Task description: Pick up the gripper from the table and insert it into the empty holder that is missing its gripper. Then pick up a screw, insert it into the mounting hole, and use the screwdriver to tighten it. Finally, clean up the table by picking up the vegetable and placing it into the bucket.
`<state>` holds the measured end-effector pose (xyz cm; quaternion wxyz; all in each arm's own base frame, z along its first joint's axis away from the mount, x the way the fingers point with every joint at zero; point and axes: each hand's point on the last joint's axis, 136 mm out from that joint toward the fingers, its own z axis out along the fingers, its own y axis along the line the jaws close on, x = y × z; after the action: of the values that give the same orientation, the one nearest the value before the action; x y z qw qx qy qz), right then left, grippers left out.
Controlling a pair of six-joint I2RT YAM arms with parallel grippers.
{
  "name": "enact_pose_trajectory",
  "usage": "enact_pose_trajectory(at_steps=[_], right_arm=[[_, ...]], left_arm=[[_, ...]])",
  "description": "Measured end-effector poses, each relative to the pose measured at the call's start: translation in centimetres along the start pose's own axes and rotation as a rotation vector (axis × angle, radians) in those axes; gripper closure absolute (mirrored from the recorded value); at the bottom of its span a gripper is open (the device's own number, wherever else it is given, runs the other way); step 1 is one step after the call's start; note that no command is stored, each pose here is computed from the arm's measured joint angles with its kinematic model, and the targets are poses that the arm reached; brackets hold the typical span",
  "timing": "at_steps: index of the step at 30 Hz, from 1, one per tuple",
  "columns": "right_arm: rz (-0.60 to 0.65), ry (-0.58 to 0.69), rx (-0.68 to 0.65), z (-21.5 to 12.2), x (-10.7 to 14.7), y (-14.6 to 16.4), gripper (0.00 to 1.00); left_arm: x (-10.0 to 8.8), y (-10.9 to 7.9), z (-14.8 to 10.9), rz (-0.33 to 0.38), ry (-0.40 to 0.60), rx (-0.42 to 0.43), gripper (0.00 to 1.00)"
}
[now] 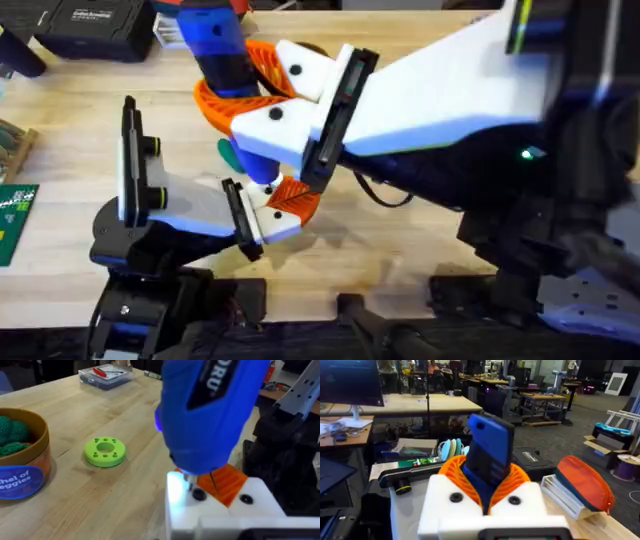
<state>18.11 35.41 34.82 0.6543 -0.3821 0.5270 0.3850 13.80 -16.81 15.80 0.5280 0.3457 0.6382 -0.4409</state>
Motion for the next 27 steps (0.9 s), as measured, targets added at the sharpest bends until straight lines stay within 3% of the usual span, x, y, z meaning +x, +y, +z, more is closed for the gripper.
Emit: enact_pose_trajectory(at_steps=[27], right_arm=[[0.017, -0.089, -0.025, -0.9, -2.0, 1.2, 0.975]], left_arm=[[0.0, 0.0, 0.0, 0.000, 0.000, 0.000, 0.993]])
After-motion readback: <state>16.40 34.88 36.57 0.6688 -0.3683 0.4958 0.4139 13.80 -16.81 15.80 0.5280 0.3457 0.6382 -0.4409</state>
